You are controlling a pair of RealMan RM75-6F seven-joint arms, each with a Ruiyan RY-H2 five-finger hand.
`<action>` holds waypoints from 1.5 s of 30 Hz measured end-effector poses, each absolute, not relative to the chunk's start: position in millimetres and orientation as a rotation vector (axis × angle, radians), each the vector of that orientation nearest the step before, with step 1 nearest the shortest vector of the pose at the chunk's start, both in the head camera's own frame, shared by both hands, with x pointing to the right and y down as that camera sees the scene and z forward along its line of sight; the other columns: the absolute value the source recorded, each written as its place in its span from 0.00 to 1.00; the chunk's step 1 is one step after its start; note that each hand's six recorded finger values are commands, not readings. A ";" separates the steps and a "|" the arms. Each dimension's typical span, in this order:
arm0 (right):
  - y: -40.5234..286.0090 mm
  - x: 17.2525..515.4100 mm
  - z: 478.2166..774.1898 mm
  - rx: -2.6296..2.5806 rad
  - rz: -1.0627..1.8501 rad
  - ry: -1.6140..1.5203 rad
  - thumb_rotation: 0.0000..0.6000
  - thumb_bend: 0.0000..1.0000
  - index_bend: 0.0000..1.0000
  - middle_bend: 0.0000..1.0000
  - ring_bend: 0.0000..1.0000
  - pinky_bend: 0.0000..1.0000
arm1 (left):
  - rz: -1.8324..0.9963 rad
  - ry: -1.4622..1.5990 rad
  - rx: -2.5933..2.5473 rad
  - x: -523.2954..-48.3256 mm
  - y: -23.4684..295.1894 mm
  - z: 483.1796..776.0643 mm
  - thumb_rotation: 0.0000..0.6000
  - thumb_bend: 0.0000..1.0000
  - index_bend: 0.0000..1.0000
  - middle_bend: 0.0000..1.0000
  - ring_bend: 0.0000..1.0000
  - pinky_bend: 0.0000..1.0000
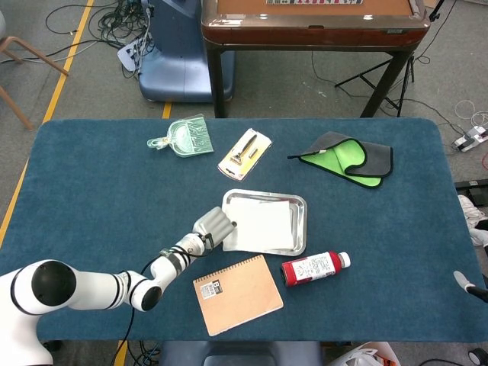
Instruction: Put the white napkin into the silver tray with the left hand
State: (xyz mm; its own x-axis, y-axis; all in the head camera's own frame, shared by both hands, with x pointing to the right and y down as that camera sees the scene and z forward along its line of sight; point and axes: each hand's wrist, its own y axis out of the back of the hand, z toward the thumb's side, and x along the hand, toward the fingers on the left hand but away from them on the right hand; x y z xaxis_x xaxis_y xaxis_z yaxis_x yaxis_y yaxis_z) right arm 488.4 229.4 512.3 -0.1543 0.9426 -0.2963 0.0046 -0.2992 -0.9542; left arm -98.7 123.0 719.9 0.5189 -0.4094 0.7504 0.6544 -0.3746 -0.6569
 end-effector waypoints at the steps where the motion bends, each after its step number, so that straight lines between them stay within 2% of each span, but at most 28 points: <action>1: 229.8 488.7 511.8 -1.337 1.559 -1.151 1.00 0.08 0.24 0.26 0.20 0.19 | -1.139 -0.214 -1.593 -98.3 122.4 720.6 1.00 0.40 0.23 1.00 1.00 1.00; 29: 230.4 492.3 509.4 -1.318 1.569 -1.160 1.00 0.08 0.24 0.26 0.21 0.19 | -1.143 -0.189 -1.520 -94.4 108.1 735.9 1.00 0.40 0.21 1.00 1.00 1.00; 40: 227.8 490.6 509.5 -1.321 1.560 -1.159 1.00 0.08 0.24 0.26 0.21 0.19 | -1.143 -0.148 -1.544 -102.4 107.6 722.8 1.00 0.40 0.19 1.00 1.00 1.00; 45: 223.7 486.2 511.8 -1.341 1.550 -1.133 1.00 0.08 0.24 0.26 0.21 0.19 | -1.186 -0.040 -1.571 -122.7 97.7 708.9 1.00 0.40 0.17 1.00 1.00 1.00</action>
State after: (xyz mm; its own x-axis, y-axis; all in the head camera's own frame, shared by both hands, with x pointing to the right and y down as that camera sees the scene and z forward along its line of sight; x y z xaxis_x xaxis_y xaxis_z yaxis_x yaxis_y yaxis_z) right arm 486.2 223.7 511.8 -0.1403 0.9448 -0.2961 -0.0043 -0.2997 -0.9540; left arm -122.7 97.7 708.9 0.4956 -0.5329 0.6859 0.5776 -0.3875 -0.7185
